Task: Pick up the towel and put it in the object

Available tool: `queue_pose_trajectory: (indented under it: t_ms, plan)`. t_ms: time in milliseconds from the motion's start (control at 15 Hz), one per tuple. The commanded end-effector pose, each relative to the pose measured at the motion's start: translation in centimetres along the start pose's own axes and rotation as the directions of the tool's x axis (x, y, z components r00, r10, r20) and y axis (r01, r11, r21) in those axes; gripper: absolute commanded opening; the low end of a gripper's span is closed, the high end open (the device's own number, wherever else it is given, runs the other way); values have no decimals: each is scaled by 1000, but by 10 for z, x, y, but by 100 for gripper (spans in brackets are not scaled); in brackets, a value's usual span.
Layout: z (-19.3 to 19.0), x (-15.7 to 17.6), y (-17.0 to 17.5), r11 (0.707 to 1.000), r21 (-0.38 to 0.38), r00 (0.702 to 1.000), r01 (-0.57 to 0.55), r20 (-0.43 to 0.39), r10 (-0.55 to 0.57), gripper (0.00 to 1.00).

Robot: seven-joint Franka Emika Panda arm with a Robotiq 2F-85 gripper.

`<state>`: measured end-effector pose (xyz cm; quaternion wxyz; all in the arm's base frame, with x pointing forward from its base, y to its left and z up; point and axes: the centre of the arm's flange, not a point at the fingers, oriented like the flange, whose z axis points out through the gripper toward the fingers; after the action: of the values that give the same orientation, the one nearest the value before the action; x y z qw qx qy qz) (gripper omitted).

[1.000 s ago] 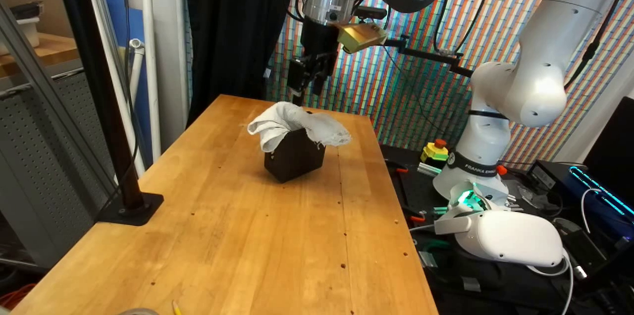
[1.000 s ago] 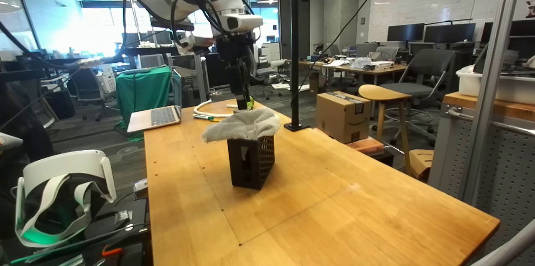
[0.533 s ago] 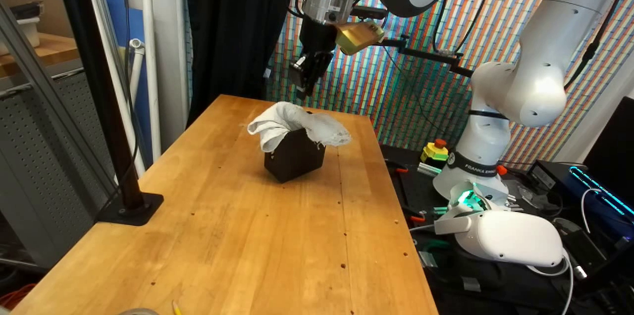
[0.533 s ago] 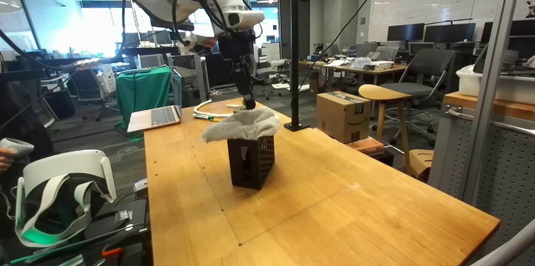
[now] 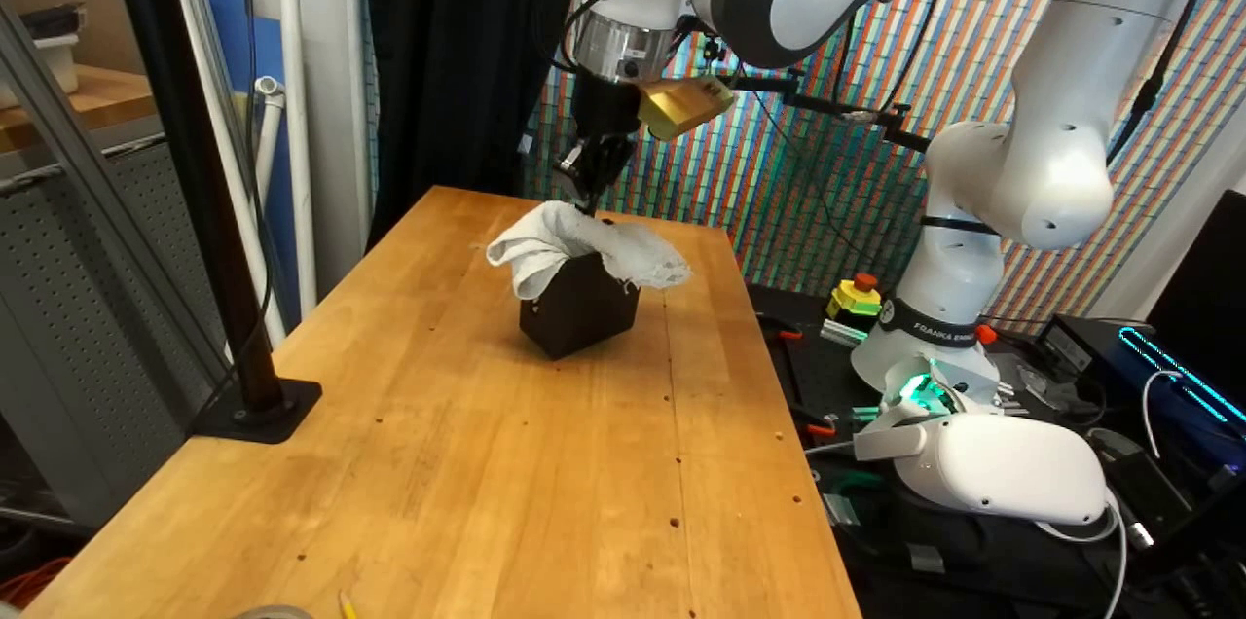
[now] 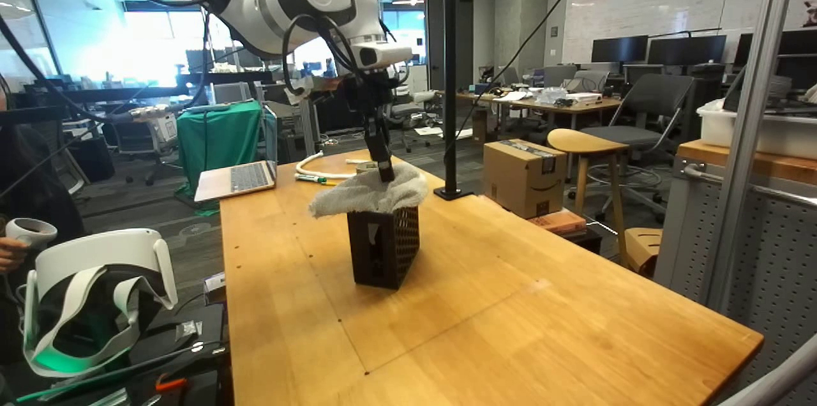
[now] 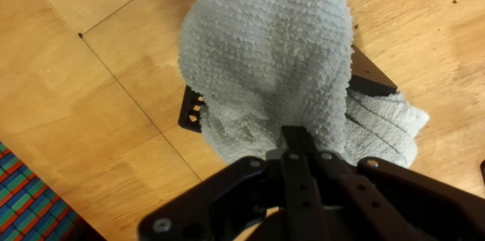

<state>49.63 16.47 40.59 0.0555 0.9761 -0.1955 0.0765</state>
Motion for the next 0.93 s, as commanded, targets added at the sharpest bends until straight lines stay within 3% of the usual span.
queue_pose_trajectory:
  t_ms: [0, 867]
  plan:
    - [10, 6, -12, 997, 73, 1000, -17, 26, 15, 4]
    - [62, 12, -3, 993, 76, 980, -89, 183, 73, 4]
